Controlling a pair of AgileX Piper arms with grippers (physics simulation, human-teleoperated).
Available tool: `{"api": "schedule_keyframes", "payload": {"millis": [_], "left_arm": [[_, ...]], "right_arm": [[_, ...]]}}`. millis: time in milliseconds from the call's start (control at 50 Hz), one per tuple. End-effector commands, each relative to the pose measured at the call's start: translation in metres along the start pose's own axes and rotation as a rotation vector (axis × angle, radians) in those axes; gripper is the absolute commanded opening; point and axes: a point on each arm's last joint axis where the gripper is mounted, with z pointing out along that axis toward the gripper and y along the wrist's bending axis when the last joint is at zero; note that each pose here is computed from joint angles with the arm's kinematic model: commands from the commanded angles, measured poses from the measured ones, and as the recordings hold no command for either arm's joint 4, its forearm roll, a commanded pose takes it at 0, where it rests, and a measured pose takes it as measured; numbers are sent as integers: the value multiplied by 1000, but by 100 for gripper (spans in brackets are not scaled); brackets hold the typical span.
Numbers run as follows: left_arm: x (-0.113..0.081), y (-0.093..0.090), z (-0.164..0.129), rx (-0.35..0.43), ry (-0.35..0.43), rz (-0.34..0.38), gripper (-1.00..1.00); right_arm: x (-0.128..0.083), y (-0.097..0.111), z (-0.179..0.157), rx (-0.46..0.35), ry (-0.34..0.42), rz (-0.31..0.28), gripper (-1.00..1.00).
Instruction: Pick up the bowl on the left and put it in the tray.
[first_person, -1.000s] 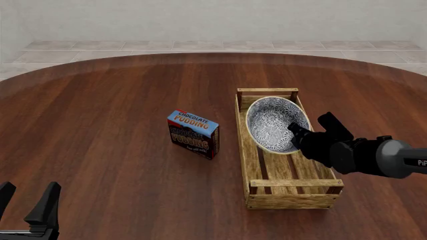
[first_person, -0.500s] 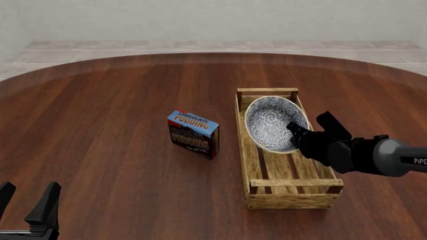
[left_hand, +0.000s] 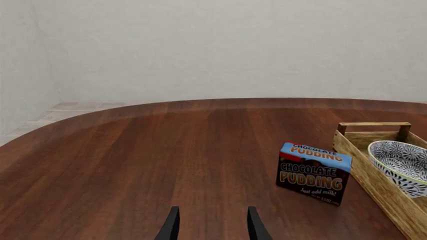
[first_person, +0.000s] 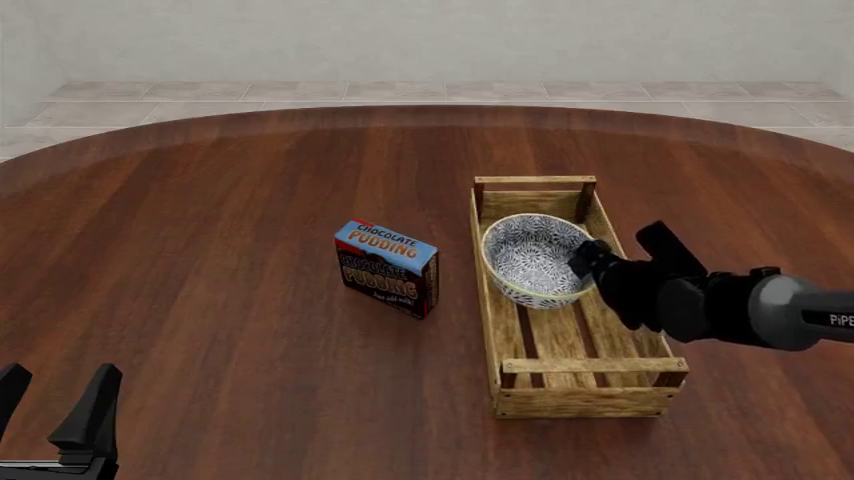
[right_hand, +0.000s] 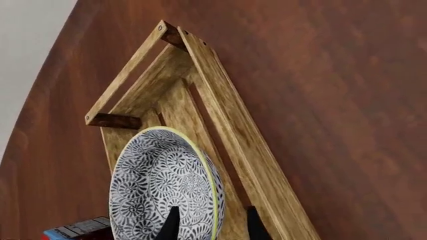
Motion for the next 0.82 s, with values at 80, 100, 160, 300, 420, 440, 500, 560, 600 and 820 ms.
{"api": "schedule_keyframes", "payload": {"millis": [80,100,160,300,420,440,500,560,600,820], "left_arm": [[0,0,0,0,0,0,100],[0,0,0,0,0,0,100],[0,0,0,0,0,0,100],[0,0,0,0,0,0,100],[0,0,0,0,0,0,100],[0,0,0,0,0,0,100],[0,0,0,0,0,0,100],[0,0,0,0,0,0,100],[0,0,0,0,0,0,100],[0,0,0,0,0,0,100]], "right_arm": [[-13,-1,-38,-22,-47,-93,100],[-14,2,-46,-33,-57,-108,100],[-19,9,-72,-68,-92,-154,100],[-16,21,-114,-138,-127,-229,100],[-7,28,-152,-209,-149,-311,100],[-6,25,-154,-204,-144,-301,100],[-1,29,-165,-239,-153,-358,100],[6,32,-168,-266,-149,-437,100],[18,44,-152,-255,-66,-562,100],[87,30,-119,-387,-61,-1218,100]]}}
